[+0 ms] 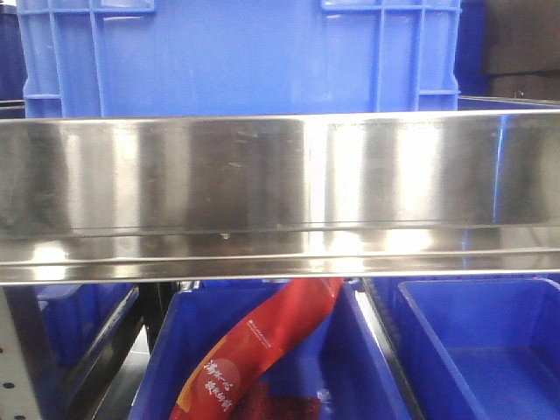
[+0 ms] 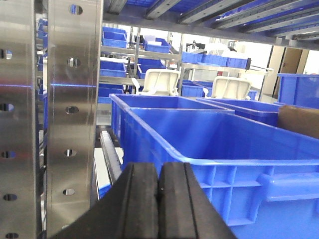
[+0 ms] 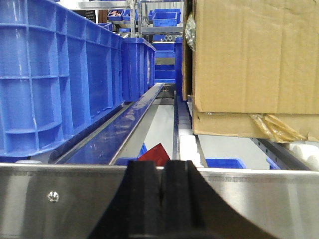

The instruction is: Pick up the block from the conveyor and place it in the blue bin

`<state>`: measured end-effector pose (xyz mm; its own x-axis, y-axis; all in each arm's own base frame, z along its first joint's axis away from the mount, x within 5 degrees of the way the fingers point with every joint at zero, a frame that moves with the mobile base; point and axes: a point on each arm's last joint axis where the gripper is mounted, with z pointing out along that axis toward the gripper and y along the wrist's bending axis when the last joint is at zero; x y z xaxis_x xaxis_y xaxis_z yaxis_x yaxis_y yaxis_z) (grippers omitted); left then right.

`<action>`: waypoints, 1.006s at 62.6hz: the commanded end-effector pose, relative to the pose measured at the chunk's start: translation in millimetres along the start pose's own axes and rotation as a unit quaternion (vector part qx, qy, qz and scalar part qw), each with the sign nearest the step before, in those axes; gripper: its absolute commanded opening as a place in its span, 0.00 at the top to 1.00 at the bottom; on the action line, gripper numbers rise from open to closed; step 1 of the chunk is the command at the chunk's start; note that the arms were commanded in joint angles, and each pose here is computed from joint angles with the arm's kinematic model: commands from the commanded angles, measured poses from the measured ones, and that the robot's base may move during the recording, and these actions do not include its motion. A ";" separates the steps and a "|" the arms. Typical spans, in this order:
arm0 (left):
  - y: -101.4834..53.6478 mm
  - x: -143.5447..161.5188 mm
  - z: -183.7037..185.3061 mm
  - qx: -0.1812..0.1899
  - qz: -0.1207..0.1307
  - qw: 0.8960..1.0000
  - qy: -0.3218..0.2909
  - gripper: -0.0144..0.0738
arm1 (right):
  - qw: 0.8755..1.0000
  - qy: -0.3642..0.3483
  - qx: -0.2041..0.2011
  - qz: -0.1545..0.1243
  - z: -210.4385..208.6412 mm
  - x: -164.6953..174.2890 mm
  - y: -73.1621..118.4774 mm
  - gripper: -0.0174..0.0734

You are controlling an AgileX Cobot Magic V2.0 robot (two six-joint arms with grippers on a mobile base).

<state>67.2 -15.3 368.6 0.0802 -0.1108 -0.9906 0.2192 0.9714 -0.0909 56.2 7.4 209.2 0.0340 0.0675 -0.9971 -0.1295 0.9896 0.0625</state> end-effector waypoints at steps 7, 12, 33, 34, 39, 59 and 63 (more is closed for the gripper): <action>0.9 1.1 -4.9 -0.004 0.004 1.000 -0.022 0.96 | 1.000 -0.013 0.003 0.000 -0.3 -2.2 -0.3 0.99; 4.0 13.2 -6.2 -0.015 0.023 0.999 -0.038 0.96 | 1.000 -0.013 0.003 0.000 -0.3 -2.2 -0.3 0.99; 21.9 104.9 -30.2 -0.111 0.097 0.989 -0.007 0.96 | 1.000 -0.013 0.003 0.000 -0.3 -2.2 -0.3 0.99; 22.7 110.4 -30.9 -0.115 0.097 0.989 -0.004 0.96 | 1.000 -0.013 0.003 0.000 -0.3 -2.2 -0.3 0.99; 26.1 128.2 -33.1 -0.133 0.093 0.987 0.005 0.96 | 1.000 -0.013 0.003 0.000 -0.3 -2.2 -0.3 0.99; 29.1 151.0 -30.5 -0.129 0.071 0.989 0.003 0.96 | 1.000 -0.013 0.003 0.000 -0.3 -2.2 -0.3 0.99; 29.0 151.0 -30.4 -0.129 0.071 0.989 0.003 0.96 | 1.000 -0.013 0.003 0.000 -0.3 -2.2 -0.3 0.99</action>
<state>56.9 3.0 209.7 0.0469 0.0388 -0.9981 -0.0552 0.9978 0.0362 56.2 7.4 209.0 0.0347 0.0676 -0.9971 -0.1294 0.9896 0.0626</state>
